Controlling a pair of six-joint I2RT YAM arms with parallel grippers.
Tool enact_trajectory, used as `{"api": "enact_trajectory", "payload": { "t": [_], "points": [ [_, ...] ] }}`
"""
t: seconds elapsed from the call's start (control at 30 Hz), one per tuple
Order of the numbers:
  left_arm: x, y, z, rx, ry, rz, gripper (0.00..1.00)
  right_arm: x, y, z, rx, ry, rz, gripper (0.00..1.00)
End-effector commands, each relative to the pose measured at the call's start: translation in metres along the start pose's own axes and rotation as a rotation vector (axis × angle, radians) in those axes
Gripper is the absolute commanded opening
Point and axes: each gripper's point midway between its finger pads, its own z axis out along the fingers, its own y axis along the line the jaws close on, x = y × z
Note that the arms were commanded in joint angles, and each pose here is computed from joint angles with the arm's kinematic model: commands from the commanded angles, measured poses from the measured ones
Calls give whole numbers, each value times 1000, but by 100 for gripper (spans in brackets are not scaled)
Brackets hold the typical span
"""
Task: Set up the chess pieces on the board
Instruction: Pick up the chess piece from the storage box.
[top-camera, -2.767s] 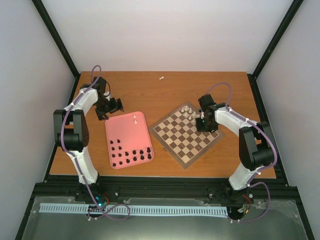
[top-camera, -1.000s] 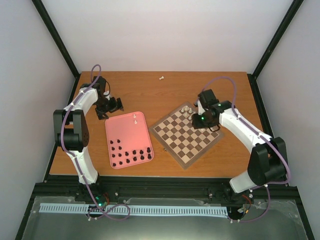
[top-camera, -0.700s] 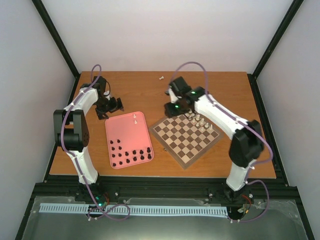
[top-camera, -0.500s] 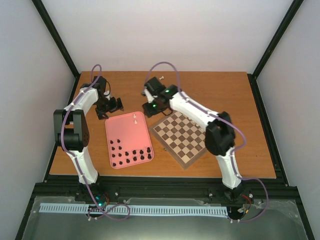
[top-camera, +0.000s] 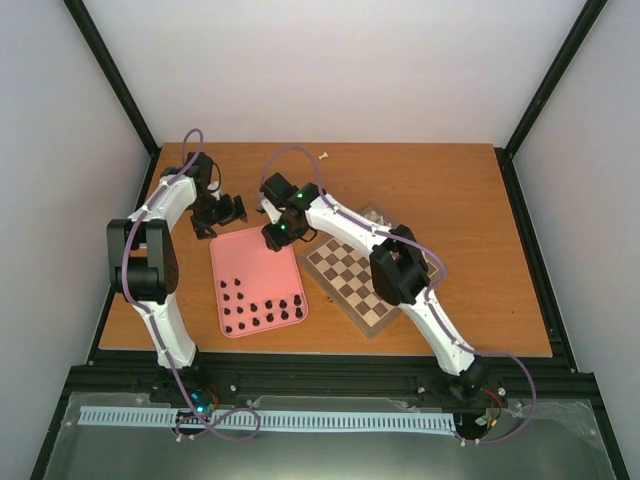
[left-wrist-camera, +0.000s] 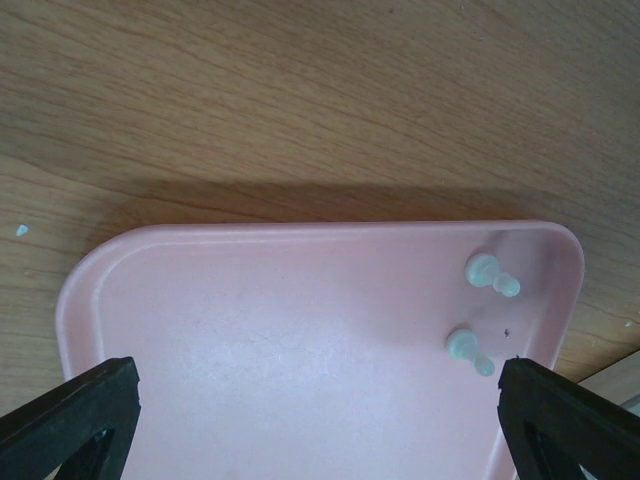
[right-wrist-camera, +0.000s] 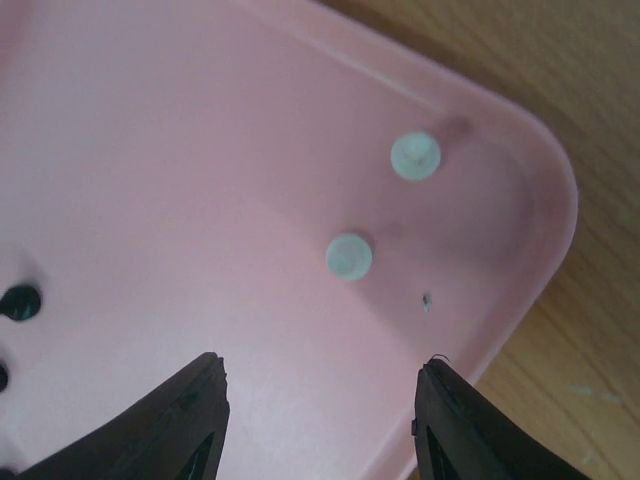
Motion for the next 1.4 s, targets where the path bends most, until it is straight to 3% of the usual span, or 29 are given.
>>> {"api": "enact_trajectory", "payload": {
  "t": [0.0, 0.53, 1.37],
  "points": [
    [-1, -7, -7, 17, -19, 25, 100, -9, 5, 12, -38, -10, -32, 52],
    [2, -3, -6, 7, -16, 26, 100, -16, -6, 39, -57, -19, -1, 39],
    [1, -3, -3, 7, -7, 25, 100, -20, -12, 38, -60, -29, 17, 16]
  ]
}}
